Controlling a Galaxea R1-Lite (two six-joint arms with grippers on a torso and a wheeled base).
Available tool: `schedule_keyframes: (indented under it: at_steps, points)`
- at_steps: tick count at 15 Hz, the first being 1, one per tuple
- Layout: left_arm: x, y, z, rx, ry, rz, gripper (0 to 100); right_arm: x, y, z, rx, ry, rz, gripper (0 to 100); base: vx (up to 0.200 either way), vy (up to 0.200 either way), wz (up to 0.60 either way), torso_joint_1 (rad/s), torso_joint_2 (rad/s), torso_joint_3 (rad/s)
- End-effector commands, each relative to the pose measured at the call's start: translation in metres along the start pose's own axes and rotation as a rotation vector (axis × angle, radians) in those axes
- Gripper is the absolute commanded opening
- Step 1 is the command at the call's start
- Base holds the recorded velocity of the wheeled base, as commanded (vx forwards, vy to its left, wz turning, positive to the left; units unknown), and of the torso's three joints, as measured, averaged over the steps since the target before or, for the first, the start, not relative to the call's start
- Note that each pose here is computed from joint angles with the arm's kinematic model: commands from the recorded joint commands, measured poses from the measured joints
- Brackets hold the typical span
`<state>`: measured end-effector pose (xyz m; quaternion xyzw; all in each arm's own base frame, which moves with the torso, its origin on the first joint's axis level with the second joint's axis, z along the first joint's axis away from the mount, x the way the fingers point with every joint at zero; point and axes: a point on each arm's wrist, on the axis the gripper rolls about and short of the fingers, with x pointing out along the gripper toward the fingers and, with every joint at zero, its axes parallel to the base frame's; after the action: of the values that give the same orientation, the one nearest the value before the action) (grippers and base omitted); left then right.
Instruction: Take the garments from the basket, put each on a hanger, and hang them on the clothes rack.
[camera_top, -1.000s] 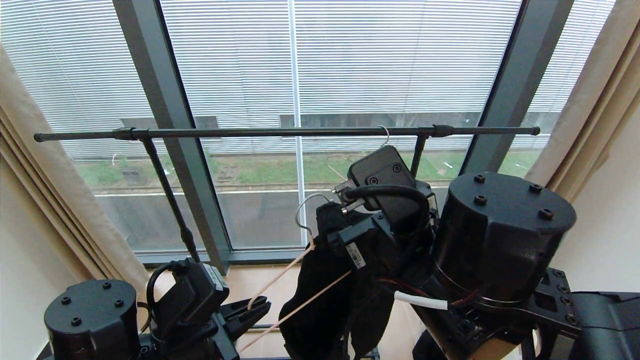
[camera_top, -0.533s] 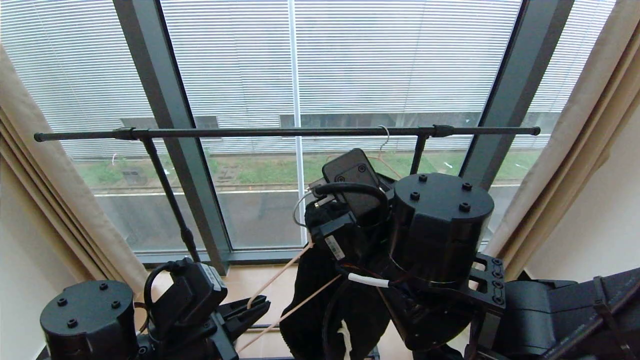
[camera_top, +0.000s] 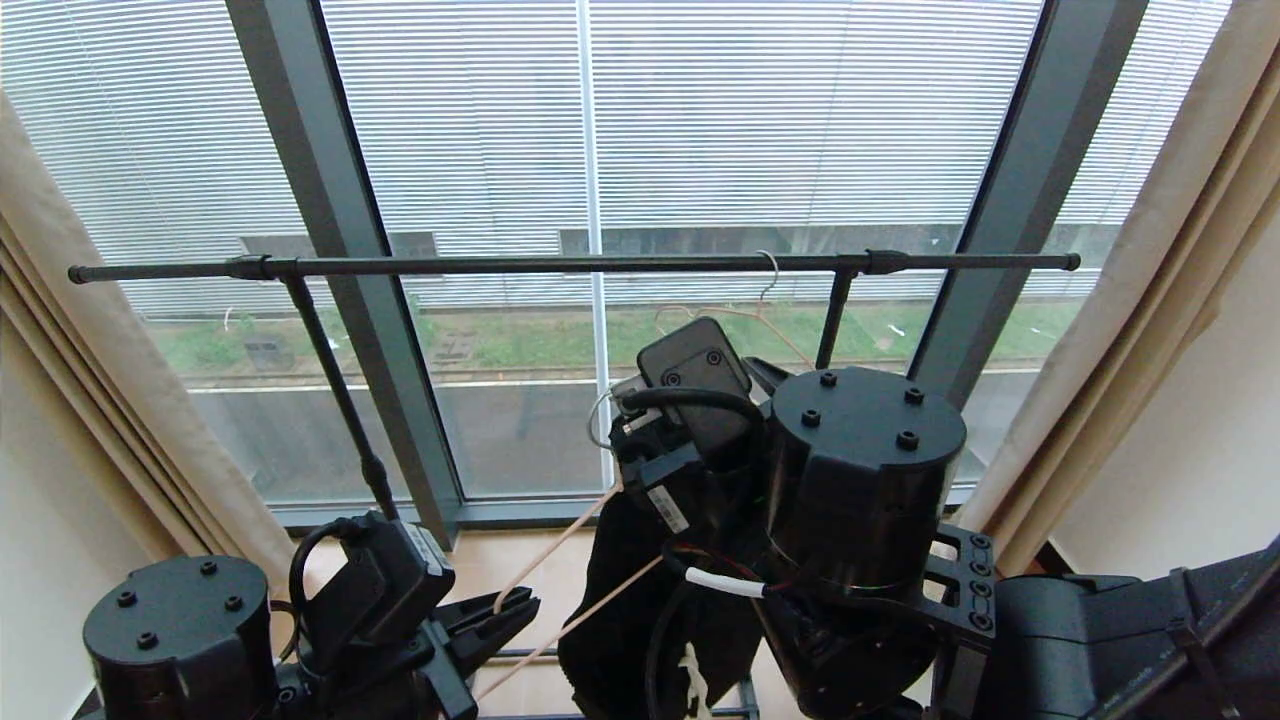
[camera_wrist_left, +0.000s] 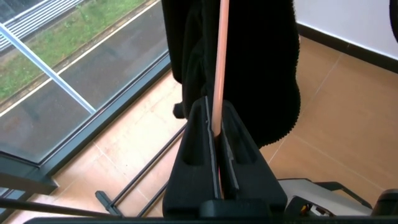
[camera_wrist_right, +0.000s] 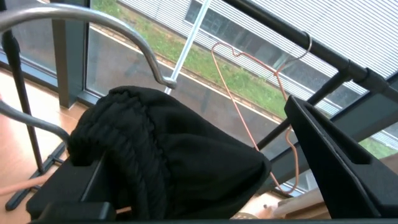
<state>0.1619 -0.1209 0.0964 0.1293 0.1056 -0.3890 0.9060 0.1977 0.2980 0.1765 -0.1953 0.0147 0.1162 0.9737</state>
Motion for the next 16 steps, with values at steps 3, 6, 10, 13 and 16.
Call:
schedule_keyframes:
  at_steps: [3, 6, 10, 13, 16]
  points:
    - [-0.001, -0.001, 0.0, 0.004, -0.001, -0.007, 0, 0.006, -0.001, 0.004, 0.011, -0.002, -0.025, 100, 0.0, 0.0, 0.0, 0.0, 0.0, 0.0]
    - [-0.001, -0.002, 0.0, 0.004, -0.001, -0.008, 0, 0.015, 0.0, 0.007, 0.02, -0.001, -0.057, 100, 0.0, 0.0, 0.0, 0.0, 0.0, 0.0]
    - [-0.001, -0.001, 0.002, 0.004, -0.024, -0.002, 0, 0.019, -0.006, 0.005, 0.022, 0.008, -0.075, 100, 0.0, 0.0, 0.0, 0.0, 0.0, 0.0]
    - [0.0, 0.0, 0.002, 0.004, -0.027, 0.002, 0, 0.017, -0.004, 0.002, 0.013, 0.014, -0.067, 100, 0.0, 0.0, 0.0, 0.0, 0.0, 0.0]
    - [0.001, 0.004, 0.001, -0.001, -0.023, 0.017, 0, 0.011, -0.004, 0.002, 0.012, 0.01, -0.058, 100, 0.0, 0.0, 0.0, 0.0, 0.0, 0.0]
